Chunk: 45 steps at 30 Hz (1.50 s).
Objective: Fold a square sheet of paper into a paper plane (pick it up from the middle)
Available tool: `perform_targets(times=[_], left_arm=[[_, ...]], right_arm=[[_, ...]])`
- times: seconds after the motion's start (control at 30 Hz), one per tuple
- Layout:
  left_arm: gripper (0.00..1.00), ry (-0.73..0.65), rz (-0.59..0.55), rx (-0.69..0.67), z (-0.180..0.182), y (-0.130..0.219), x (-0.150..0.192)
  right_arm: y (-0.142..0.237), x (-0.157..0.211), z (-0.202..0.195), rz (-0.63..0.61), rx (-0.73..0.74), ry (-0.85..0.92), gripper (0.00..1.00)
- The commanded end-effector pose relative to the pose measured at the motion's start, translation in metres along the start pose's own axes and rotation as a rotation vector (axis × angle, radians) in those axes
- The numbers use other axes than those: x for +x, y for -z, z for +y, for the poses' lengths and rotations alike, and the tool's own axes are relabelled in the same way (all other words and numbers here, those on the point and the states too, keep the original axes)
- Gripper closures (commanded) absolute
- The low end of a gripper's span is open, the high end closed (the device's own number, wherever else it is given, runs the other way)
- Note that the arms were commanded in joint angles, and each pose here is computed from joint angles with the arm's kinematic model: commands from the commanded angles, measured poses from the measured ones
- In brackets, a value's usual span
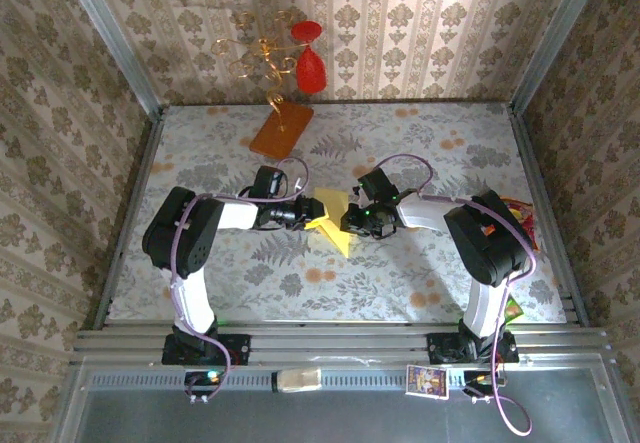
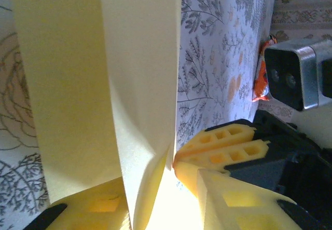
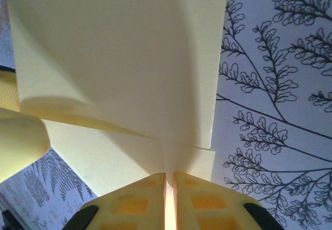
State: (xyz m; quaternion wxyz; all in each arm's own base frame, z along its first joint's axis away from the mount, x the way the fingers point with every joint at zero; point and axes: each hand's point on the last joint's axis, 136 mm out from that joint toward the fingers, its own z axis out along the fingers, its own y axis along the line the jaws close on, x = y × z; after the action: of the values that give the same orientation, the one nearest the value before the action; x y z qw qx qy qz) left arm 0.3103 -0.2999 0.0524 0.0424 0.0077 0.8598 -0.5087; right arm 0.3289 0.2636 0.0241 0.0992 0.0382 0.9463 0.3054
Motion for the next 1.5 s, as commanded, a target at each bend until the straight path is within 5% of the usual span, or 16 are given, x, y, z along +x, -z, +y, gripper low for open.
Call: perform_targets(times=[0.0, 0.4, 0.73, 1.0, 1.13, 1.47], left_arm=[[0.69, -0.055, 0.032, 0.032, -0.007, -0.002, 0.0], [0.85, -0.051, 0.033, -0.067, 0.007, 0.002, 0.002], [0.91, -0.012, -0.205, -0.218, 0.017, 0.039, -0.026], [0.91, 0.026, -0.293, -0.262, 0.017, 0.049, -0.031], [0.91, 0.064, -0.317, -0.307, 0.018, 0.053, -0.036], [0.91, 0.081, -0.305, -0.341, -0.001, 0.043, -0.03]], right_arm=[[-0.004, 0.005, -0.011, 0.024, 0.032, -0.001, 0.86], [0.006, -0.003, -0.007, -0.007, 0.041, 0.04, 0.84], [0.048, -0.028, -0.005, -0.163, 0.145, 0.232, 0.55], [0.065, -0.036, 0.003, -0.295, 0.252, 0.413, 0.43], [0.063, -0.035, 0.015, -0.349, 0.268, 0.527, 0.41], [0.029, -0.013, 0.052, -0.251, 0.242, 0.752, 0.44]])
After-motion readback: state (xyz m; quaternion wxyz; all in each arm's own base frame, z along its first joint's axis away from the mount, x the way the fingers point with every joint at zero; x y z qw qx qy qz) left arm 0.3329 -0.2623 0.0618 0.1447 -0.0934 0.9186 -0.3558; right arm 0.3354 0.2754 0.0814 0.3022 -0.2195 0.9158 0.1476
